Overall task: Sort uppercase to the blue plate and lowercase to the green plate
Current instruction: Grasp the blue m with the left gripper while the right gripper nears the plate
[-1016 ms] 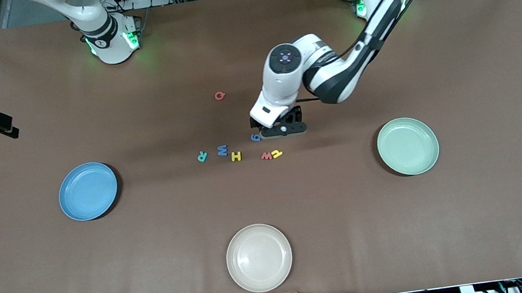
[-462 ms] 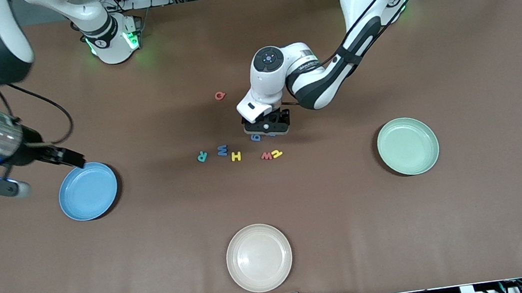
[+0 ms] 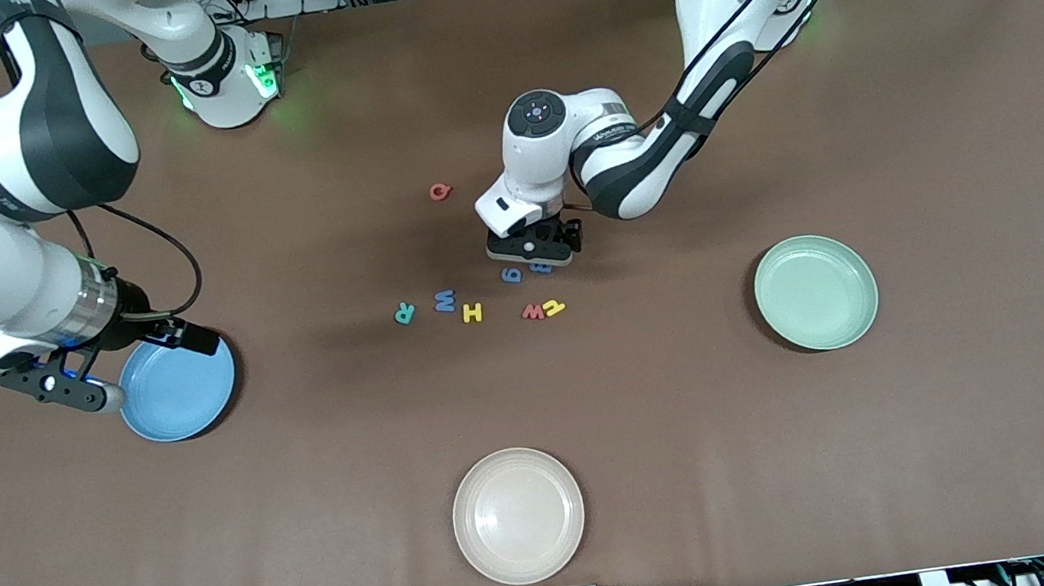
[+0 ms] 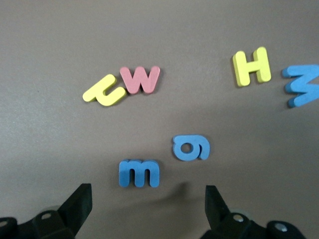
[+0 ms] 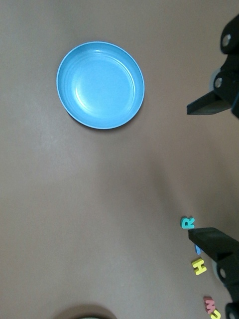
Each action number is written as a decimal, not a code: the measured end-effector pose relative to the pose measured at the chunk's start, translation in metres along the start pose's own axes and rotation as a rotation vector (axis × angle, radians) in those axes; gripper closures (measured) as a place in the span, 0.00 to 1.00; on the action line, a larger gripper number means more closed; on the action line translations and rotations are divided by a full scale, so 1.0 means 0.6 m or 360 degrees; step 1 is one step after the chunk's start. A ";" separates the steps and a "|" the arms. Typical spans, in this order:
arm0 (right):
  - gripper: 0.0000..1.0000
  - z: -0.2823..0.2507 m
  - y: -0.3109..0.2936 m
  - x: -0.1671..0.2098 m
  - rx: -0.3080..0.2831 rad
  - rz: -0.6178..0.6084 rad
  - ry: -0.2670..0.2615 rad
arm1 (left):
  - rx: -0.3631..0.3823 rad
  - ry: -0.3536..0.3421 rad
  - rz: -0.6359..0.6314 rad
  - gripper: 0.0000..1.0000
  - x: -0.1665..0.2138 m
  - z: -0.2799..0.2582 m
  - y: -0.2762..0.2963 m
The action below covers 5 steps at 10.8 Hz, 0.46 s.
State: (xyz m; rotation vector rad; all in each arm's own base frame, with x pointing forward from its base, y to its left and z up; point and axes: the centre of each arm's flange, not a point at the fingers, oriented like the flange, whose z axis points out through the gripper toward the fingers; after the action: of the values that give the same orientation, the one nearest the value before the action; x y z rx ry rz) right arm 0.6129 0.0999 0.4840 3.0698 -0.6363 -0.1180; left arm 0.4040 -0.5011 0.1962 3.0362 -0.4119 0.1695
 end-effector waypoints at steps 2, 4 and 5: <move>0.00 0.000 0.029 0.018 0.0002 -0.0004 -0.0001 | -0.0003 -0.0009 0.0015 0.04 -0.007 0.010 -0.001; 0.00 -0.004 0.052 0.028 0.0007 -0.0006 0.0001 | 0.0010 0.0006 0.0068 0.06 -0.016 0.022 -0.006; 0.00 -0.007 0.053 0.027 0.0006 -0.0006 -0.0001 | 0.0018 0.0012 0.0094 0.06 -0.020 0.030 -0.011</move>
State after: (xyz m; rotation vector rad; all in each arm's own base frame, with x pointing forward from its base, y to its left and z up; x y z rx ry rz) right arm 0.6156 0.0639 0.4876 3.0750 -0.6317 -0.1179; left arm 0.3962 -0.4932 0.1767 3.0353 -0.5023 0.1878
